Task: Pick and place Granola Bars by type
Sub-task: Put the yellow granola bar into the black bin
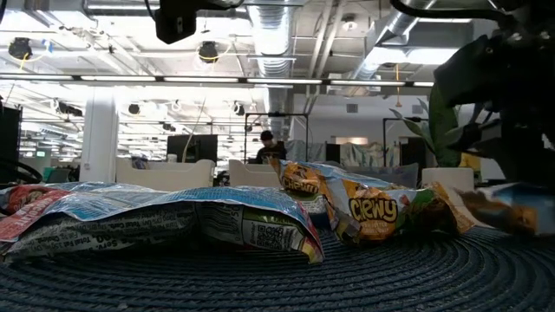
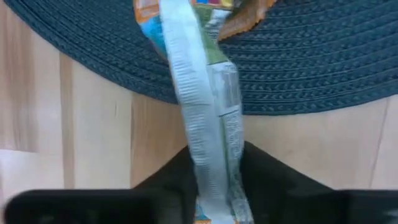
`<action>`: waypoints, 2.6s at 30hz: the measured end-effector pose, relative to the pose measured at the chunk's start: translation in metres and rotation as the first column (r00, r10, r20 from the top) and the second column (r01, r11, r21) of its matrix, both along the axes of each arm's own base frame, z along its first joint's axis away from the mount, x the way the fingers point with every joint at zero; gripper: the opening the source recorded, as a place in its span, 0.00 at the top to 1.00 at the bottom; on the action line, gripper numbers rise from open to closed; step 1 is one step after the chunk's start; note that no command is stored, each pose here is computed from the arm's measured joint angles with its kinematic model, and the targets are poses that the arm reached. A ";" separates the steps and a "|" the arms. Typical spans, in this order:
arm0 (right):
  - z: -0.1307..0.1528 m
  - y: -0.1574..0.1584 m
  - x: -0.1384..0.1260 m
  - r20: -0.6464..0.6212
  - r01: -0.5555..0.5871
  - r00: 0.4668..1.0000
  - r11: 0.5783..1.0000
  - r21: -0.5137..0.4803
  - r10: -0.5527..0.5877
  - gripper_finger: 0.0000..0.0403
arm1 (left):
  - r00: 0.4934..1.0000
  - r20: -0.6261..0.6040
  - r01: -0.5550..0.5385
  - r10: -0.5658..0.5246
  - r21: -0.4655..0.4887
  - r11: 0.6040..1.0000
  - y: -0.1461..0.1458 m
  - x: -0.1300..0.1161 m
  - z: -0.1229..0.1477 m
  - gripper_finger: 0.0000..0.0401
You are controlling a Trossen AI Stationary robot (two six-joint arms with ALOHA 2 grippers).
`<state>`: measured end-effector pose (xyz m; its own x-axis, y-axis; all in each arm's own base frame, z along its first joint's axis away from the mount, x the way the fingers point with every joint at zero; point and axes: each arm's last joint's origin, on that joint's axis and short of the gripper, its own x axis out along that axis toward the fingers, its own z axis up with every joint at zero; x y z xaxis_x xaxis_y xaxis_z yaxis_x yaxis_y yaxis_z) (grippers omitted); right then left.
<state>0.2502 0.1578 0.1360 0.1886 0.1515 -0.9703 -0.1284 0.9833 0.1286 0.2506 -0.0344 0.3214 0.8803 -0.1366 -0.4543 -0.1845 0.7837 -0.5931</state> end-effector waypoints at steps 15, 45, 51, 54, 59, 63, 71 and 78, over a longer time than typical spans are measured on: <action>0.081 -0.069 0.013 0.255 0.275 0.911 0.938 0.213 -0.325 0.90 | 1.000 0.012 -0.002 0.002 -0.002 1.000 0.000 0.001 0.001 0.60; 0.130 -0.283 -0.020 0.615 0.945 0.126 0.282 0.163 -0.778 0.94 | 0.997 0.022 -0.075 0.074 0.034 0.997 0.002 0.001 0.001 0.60; 0.128 -0.290 -0.025 0.574 0.939 0.143 0.294 0.178 -0.806 0.83 | 0.997 0.023 -0.076 0.075 0.038 0.996 0.002 0.001 0.001 0.60; 0.128 -0.294 -0.027 0.564 0.938 0.139 0.292 0.189 -0.814 0.75 | 0.997 0.023 -0.075 0.074 0.039 0.996 0.002 0.001 0.001 0.60; 0.128 -0.296 -0.028 0.564 0.941 0.130 0.281 0.190 -0.815 0.60 | 0.997 0.023 -0.079 0.078 0.042 0.996 0.003 0.001 0.001 0.60; 0.129 -0.295 -0.026 0.560 0.917 0.170 0.338 0.211 -0.811 0.52 | 0.996 0.024 -0.084 0.083 0.044 0.996 0.003 0.001 0.001 0.60; 0.134 -0.262 -0.004 0.537 0.657 0.469 0.683 0.319 -0.701 0.49 | 0.997 0.025 -0.080 0.079 0.059 0.995 0.003 0.001 0.001 0.60; 0.130 -0.205 0.010 0.549 0.377 0.709 0.895 0.238 -0.444 0.52 | 0.996 0.026 -0.084 0.083 0.061 0.995 0.003 0.001 0.001 0.60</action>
